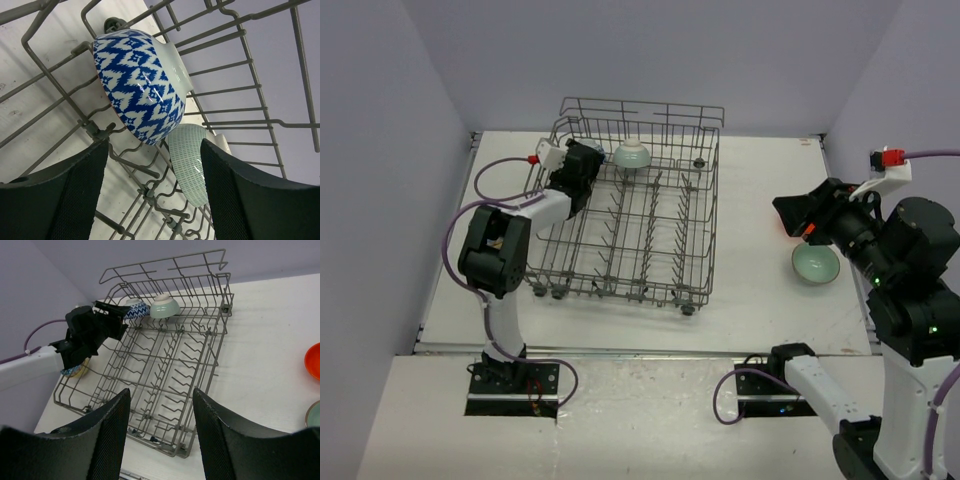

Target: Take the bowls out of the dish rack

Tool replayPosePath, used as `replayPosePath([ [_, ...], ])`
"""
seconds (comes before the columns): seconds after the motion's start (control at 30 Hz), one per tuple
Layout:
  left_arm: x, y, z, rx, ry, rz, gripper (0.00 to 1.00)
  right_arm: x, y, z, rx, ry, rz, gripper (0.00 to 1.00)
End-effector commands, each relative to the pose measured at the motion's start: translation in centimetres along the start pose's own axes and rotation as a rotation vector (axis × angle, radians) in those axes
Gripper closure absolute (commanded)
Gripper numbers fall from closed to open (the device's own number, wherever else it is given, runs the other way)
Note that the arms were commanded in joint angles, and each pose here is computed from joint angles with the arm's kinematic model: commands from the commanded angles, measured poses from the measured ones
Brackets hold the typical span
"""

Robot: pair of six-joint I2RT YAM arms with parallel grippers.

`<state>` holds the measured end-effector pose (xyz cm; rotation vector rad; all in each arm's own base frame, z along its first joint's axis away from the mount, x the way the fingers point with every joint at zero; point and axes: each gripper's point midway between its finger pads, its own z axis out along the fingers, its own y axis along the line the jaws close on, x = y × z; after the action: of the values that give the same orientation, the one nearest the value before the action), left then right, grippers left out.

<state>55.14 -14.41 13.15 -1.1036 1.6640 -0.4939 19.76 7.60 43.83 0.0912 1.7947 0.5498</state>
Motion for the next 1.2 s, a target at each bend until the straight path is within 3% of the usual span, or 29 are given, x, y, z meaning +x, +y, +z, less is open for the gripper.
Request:
replayPosePath([
  [0.0, -1.0, -1.1, 0.5, 0.003, -0.053, -0.019, 0.25, -0.7, 1.1, 0.1, -0.046, -0.006, -0.006, 0.46],
  [0.33, 1.0, -1.0, 3.4, 0.048, -0.056, -0.029, 0.23, 0.1, 0.9, 0.0, -0.047, 0.014, -0.012, 0.46],
  [0.63, 0.5, -2.3, 3.4, 0.16, -0.1, -0.053, 0.24, 0.3, 0.9, 0.1, -0.045, 0.027, -0.034, 0.46],
  [0.73, 0.5, -2.1, 2.9, 0.179, -0.107, -0.061, 0.28, -0.1, 1.2, 0.0, -0.053, 0.02, -0.038, 0.46],
  [0.83, 0.2, -2.0, 3.0, 0.197, -0.124, -0.057, 0.39, -0.6, 1.8, -0.5, -0.072, 0.008, -0.043, 0.46],
  [1.17, 0.9, -1.2, 3.4, 0.247, -0.139, -0.085, 0.5, -0.9, 3.1, -0.9, -0.132, 0.01, -0.051, 0.46],
])
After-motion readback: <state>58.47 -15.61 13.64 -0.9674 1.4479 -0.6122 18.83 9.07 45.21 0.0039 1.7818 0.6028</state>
